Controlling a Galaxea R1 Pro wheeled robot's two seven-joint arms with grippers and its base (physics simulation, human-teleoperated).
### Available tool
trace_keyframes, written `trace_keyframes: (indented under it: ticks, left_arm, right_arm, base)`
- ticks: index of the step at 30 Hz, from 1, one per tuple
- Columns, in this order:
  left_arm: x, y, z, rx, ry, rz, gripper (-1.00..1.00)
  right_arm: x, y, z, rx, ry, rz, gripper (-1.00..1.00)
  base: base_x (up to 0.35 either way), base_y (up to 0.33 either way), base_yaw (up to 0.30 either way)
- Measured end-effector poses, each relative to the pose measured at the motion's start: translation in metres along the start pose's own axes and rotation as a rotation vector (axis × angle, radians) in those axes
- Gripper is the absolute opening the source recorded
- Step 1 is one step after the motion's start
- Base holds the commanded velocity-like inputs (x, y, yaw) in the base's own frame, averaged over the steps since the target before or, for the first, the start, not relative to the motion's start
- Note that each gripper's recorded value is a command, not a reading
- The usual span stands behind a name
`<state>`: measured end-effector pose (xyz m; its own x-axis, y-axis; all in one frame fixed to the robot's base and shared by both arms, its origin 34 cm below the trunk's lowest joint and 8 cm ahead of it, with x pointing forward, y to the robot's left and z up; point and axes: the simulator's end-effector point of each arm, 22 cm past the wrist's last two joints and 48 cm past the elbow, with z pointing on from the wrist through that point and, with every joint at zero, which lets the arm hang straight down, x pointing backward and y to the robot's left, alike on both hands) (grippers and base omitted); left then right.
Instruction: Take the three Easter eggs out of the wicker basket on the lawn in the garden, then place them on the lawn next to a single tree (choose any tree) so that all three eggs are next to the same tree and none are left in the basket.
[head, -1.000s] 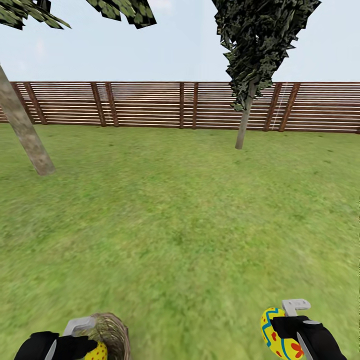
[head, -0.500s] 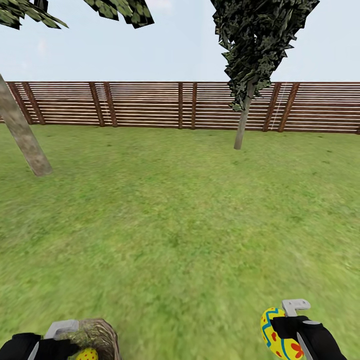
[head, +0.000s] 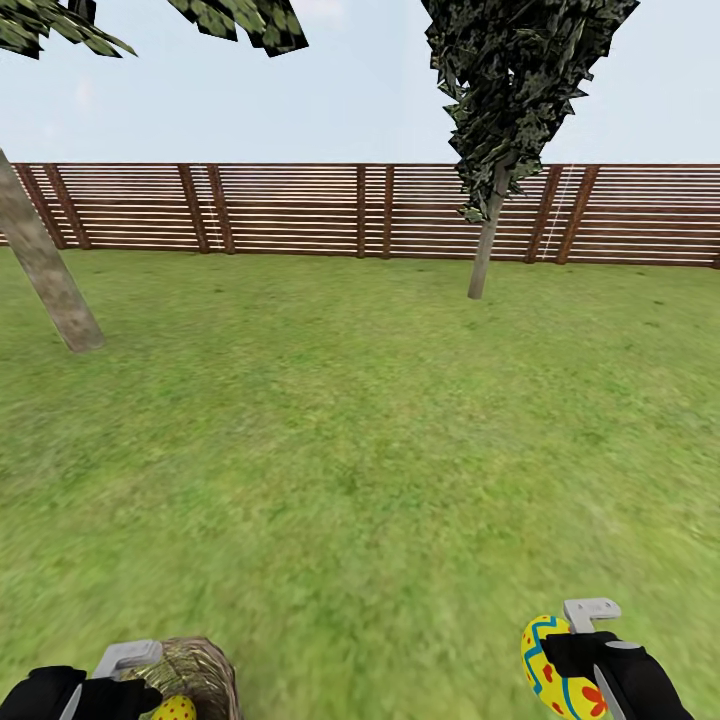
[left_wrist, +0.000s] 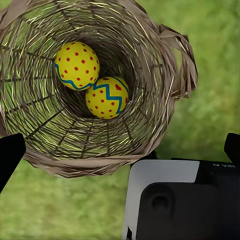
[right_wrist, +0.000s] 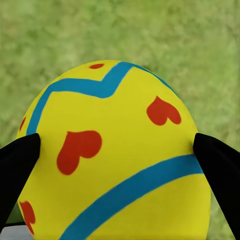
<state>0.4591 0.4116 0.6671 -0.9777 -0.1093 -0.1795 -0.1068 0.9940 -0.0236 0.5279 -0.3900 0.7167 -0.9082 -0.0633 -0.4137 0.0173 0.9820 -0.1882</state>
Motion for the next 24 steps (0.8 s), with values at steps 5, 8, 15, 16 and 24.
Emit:
trace_keyframes:
  ticks: [5, 8, 15, 16, 24]
  left_arm:
    - [0.001, -0.003, 0.004, 0.006, 0.002, -0.006, 1.00]
    - [0.001, -0.001, 0.008, 0.008, 0.000, -0.014, 1.00]
    - [0.000, -0.002, 0.016, 0.008, -0.003, -0.014, 1.00]
    - [0.000, -0.002, 0.018, 0.009, -0.004, -0.014, 1.00]
    - [0.002, -0.001, 0.029, 0.009, -0.002, -0.014, 1.00]
  right_arm:
    - [0.001, 0.001, 0.004, 0.000, 0.000, 0.000, -1.00]
    - [0.002, 0.002, 0.007, 0.000, 0.000, 0.000, -1.00]
    - [0.005, 0.011, 0.016, -0.008, 0.000, -0.018, -1.00]
    - [0.005, 0.011, 0.017, -0.008, 0.000, -0.019, -1.00]
    - [0.014, 0.013, 0.029, -0.007, 0.011, -0.020, -1.00]
  base:
    - [0.000, 0.000, 0.000]
    - [0.000, 0.000, 0.000]
    - [0.000, 0.000, 0.000]
    - [0.000, 0.000, 0.000]
    - [0.000, 0.000, 0.000]
